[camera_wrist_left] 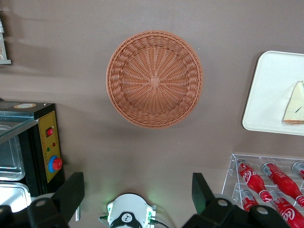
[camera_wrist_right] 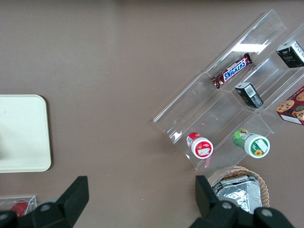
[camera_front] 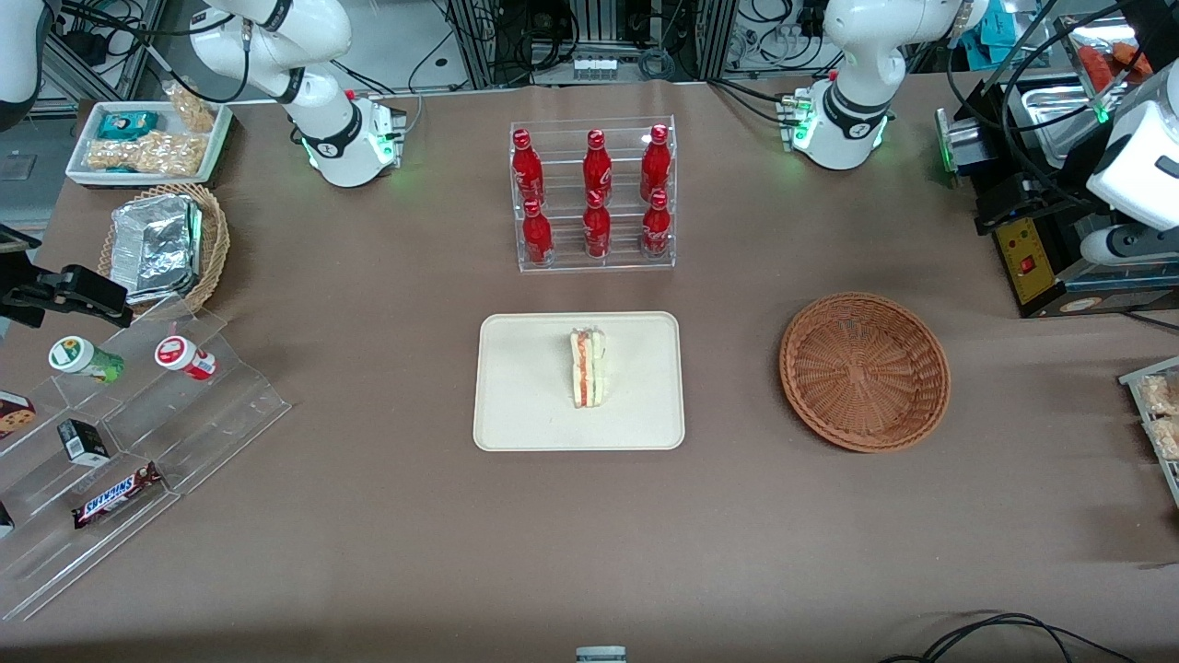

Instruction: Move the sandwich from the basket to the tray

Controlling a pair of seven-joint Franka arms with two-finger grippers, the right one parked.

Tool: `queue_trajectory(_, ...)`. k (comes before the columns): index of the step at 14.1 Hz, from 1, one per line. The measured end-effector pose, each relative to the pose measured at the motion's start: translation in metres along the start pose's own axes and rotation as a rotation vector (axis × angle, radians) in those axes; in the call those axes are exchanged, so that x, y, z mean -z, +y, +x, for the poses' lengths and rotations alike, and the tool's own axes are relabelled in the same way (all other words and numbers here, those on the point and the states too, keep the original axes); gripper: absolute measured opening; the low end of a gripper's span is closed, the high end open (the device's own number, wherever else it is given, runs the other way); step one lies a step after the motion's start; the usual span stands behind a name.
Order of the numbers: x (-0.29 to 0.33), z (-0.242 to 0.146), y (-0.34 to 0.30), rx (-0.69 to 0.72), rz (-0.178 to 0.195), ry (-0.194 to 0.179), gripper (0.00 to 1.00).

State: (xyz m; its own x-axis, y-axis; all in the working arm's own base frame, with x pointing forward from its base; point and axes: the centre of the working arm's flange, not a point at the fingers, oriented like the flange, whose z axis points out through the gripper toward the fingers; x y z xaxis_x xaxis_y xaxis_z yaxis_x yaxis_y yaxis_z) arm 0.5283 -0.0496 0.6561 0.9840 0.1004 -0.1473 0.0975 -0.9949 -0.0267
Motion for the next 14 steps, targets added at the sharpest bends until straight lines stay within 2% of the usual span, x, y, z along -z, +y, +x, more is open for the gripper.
queue_trajectory(4, 0.001, 0.005, -0.0001, 0.002, -0.004, 0.036, 1.0)
queue_trajectory(14, 0.0013, -0.0034, 0.0002, 0.003, 0.003, 0.037, 1.0)
